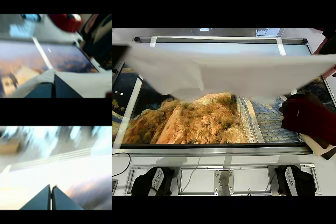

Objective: Fold the shirts.

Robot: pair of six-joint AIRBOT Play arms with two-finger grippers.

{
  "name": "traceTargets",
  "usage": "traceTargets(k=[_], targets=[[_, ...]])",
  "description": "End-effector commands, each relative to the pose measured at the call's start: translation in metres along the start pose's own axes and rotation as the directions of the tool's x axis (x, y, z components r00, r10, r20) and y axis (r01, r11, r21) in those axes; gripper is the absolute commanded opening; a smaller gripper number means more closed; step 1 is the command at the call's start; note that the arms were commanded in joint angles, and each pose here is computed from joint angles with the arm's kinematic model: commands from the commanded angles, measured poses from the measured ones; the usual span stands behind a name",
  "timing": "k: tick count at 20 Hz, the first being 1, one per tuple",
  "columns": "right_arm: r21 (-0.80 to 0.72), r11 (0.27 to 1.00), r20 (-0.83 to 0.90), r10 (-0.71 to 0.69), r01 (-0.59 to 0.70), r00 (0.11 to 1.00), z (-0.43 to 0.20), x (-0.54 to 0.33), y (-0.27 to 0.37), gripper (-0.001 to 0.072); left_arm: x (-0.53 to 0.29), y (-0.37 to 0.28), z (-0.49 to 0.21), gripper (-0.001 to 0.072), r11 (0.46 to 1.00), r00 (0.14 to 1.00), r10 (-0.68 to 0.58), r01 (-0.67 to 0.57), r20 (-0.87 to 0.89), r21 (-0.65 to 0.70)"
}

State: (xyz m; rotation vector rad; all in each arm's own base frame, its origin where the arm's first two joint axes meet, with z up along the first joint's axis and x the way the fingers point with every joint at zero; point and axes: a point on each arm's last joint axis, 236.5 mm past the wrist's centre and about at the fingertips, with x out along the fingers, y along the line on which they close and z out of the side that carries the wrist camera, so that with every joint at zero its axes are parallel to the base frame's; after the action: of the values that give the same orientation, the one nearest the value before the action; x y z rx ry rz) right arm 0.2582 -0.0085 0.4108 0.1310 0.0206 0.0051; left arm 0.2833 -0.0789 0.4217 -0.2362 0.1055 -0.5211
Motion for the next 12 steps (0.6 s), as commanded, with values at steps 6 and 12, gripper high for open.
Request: traceTargets(k=[6,12], targets=[[-0.112,0.993,0.177,-0.019,0.039,0.984,0.083,-0.053,0.025,0.0032,-0.056,-0.038,0.074,0.0005,0.952,0.969,0.194,-0.224,0.154,0.21],[0.258,0.888,-0.241,0.44,-0.38,0.865,-0.045,0.103,0.043,0.0032,0.057,0.078,-0.082,0.0005,0.984,0.911,0.013,-0.084,-0.411,-0.155]])
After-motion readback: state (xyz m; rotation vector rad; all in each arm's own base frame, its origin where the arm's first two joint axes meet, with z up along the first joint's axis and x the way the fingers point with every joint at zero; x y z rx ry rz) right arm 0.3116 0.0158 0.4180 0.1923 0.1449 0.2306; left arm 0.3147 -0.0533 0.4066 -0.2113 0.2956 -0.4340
